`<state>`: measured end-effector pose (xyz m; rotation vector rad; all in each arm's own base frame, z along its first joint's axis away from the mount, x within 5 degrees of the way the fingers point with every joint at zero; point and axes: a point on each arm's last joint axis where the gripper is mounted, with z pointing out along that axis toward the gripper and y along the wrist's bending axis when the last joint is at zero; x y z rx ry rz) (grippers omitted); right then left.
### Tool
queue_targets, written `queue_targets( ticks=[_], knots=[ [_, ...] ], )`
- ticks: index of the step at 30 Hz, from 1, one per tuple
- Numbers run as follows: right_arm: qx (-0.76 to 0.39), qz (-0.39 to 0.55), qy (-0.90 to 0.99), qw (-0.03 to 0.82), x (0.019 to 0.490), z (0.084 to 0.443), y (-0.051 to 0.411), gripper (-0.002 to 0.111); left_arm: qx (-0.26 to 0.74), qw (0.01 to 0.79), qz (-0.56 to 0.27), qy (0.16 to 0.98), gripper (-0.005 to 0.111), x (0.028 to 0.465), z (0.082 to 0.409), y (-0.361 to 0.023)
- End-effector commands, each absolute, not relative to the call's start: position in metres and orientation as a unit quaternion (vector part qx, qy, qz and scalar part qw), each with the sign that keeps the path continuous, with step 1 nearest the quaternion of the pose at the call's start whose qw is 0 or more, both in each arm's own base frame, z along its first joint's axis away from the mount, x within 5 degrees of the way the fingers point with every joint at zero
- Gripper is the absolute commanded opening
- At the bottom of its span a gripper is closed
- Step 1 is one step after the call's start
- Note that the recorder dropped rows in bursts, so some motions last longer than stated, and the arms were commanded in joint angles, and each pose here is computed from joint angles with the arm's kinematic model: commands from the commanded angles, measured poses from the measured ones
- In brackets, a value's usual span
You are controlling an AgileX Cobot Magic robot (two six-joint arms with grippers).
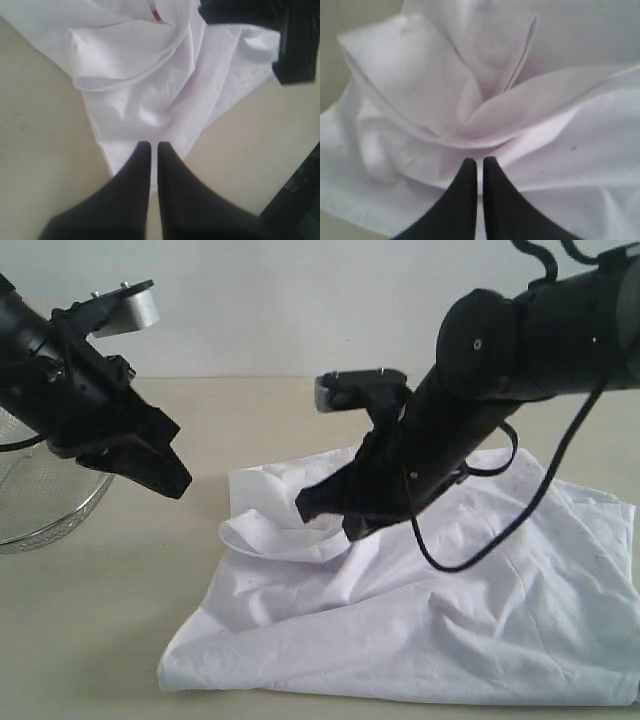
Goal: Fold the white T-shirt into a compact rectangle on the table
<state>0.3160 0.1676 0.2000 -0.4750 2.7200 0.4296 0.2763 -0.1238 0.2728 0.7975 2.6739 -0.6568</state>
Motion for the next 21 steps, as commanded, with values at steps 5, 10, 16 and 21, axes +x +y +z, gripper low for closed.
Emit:
queue_targets(
  ticks=[5, 10, 16, 21],
  knots=[
    [-0.213, 0.149, 0.956, 0.138, 0.286, 0.187, 0.187, 0.000, 0.267, 0.154, -0.223, 0.925, 0.005, 0.278, 0.273, -0.124],
    [-0.201, 0.151, 0.956, 0.148, 0.290, 0.178, 0.191, 0.000, 0.264, 0.159, -0.225, 0.924, 0.005, 0.279, 0.274, -0.124],
    [-0.190, 0.146, 0.959, 0.151, 0.298, 0.158, 0.194, 0.000, 0.264, 0.161, -0.224, 0.924, 0.005, 0.279, 0.274, -0.124],
    [-0.171, 0.148, 0.954, 0.197, 0.312, 0.152, 0.198, 0.000, 0.263, 0.161, -0.225, 0.924, 0.005, 0.279, 0.274, -0.124]
  ],
)
